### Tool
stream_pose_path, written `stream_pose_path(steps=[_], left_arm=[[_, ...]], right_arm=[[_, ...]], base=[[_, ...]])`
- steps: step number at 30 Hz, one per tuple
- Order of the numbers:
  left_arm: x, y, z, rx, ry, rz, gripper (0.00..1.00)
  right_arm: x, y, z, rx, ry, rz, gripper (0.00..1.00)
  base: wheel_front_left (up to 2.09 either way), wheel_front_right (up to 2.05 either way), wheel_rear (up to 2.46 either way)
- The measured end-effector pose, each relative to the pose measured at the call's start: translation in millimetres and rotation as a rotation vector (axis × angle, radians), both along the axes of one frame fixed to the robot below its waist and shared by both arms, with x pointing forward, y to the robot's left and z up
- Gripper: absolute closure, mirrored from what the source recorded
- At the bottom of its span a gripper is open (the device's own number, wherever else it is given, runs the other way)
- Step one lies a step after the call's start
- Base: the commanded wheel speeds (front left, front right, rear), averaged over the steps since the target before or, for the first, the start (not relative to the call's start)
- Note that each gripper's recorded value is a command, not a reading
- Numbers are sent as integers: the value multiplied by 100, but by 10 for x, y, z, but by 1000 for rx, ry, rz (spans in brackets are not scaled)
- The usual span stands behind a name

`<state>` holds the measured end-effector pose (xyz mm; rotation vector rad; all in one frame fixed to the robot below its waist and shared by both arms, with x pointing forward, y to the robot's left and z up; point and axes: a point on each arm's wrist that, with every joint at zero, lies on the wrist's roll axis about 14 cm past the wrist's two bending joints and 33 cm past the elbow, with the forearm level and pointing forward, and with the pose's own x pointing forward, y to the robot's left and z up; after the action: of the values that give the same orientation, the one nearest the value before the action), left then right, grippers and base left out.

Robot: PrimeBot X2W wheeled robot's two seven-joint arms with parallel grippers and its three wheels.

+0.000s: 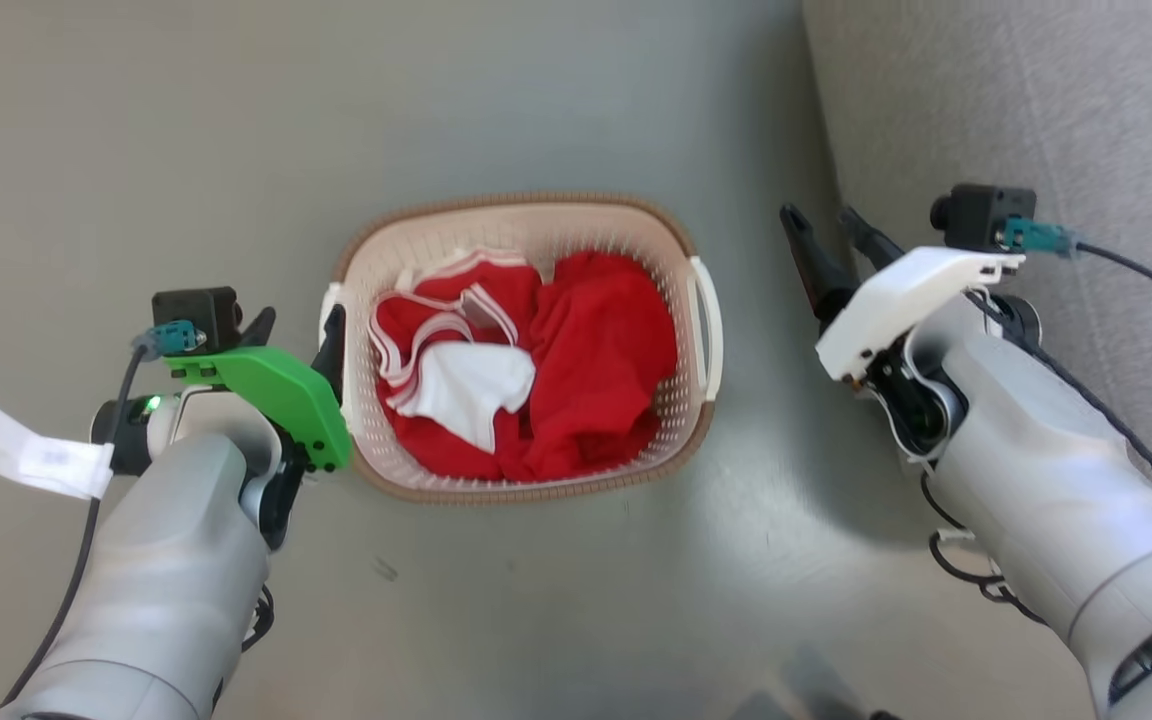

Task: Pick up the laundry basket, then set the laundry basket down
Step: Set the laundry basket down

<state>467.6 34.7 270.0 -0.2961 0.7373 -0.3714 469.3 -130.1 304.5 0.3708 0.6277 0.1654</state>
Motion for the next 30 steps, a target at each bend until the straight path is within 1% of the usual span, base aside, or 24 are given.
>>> stream_pose_path(steps=[4, 7, 15, 21, 26, 27, 30], left_arm=[[153, -8, 354, -48, -89, 34, 0], [198, -3, 590, -83, -142, 60, 0], [110, 189, 1031, -119, -243, 123, 0], [15, 338, 1330, -151, -316, 185, 0], [-85, 421, 1506, -159, -366, 218, 0], [-98, 466, 1590, -154, -396, 228, 0], [-106, 523, 1733, -159, -442, 252, 0]], right_arm=[[-35, -35, 205, -5, -52, 1, 0], [-75, -20, 357, 10, -89, -5, 0], [-197, 12, 757, 20, -201, 9, 0], [-258, 191, 1131, 45, -312, 54, 0], [-287, 196, 1397, 62, -392, 46, 0], [-316, 207, 1465, 65, -415, 47, 0], [-359, 167, 1532, 65, -440, 34, 0]], base=[[0, 0, 0], [0, 0, 0], [0, 0, 0], [0, 0, 0], [0, 0, 0], [0, 0, 0], [0, 0, 0]])
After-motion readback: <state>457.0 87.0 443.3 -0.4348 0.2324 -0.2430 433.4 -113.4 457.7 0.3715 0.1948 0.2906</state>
